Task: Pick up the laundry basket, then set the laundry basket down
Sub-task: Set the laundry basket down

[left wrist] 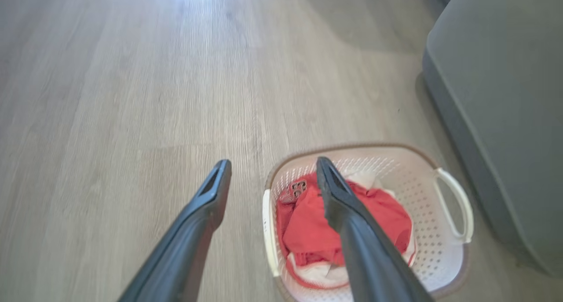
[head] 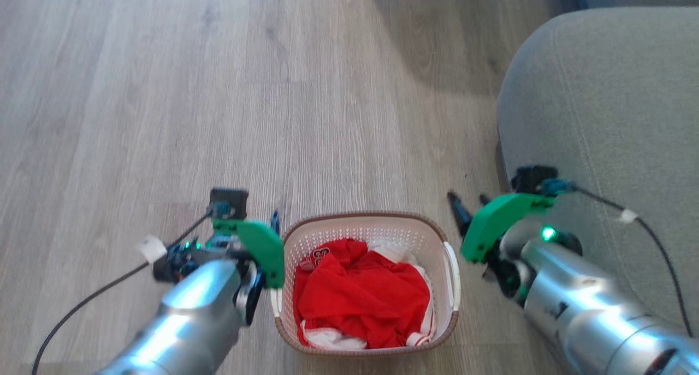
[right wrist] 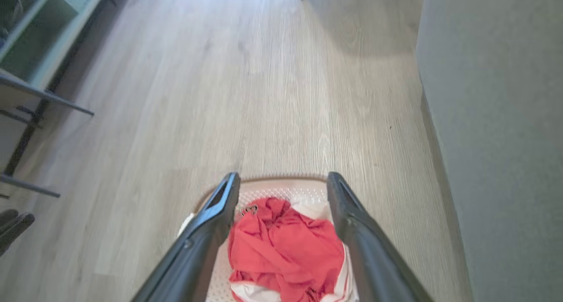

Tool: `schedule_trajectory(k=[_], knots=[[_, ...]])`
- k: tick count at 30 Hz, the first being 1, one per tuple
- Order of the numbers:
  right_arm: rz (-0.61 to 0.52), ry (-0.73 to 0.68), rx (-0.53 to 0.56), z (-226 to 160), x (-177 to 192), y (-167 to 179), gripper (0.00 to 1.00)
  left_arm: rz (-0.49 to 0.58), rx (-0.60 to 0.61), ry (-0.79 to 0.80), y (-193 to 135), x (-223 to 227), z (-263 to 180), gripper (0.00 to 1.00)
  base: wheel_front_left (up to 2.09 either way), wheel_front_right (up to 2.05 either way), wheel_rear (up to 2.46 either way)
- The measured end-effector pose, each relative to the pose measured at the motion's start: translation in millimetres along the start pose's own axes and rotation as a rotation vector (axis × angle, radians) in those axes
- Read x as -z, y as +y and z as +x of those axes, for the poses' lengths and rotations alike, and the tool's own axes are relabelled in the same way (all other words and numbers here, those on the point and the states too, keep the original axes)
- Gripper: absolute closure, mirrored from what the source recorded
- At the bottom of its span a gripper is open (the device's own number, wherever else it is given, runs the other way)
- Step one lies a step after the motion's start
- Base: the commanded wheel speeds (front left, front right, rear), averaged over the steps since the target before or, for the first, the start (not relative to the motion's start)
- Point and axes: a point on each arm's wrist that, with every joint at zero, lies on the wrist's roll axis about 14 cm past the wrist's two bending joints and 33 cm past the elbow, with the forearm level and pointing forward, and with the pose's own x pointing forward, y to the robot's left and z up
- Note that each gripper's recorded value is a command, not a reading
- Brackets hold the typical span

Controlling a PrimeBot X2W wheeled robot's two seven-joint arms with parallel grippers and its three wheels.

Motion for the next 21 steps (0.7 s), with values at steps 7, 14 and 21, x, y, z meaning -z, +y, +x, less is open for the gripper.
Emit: schedule_trajectory(k=[7,14,21], knots=[[-0.059,-0.306,-0.071,-13.4,-106.6,12.3,0.0,-0.012,-0.013,-0.348,-2.9,-105.5,-16.9,0.0,0.0,0.0,0.0],[-0.149,-0.527,-0.111,-53.1,-132.9,28.5,0.0,-0.034,-0.06,-0.603,1.3,-137.6,-66.8,0.0,0.0,0.0,0.0],[-0.241,-0.68,-0.138,-91.0,-136.7,56.9,0.0,-0.105,-0.071,-0.757,4.6,-155.0,-104.5,0.0,0.0,0.0,0.0]])
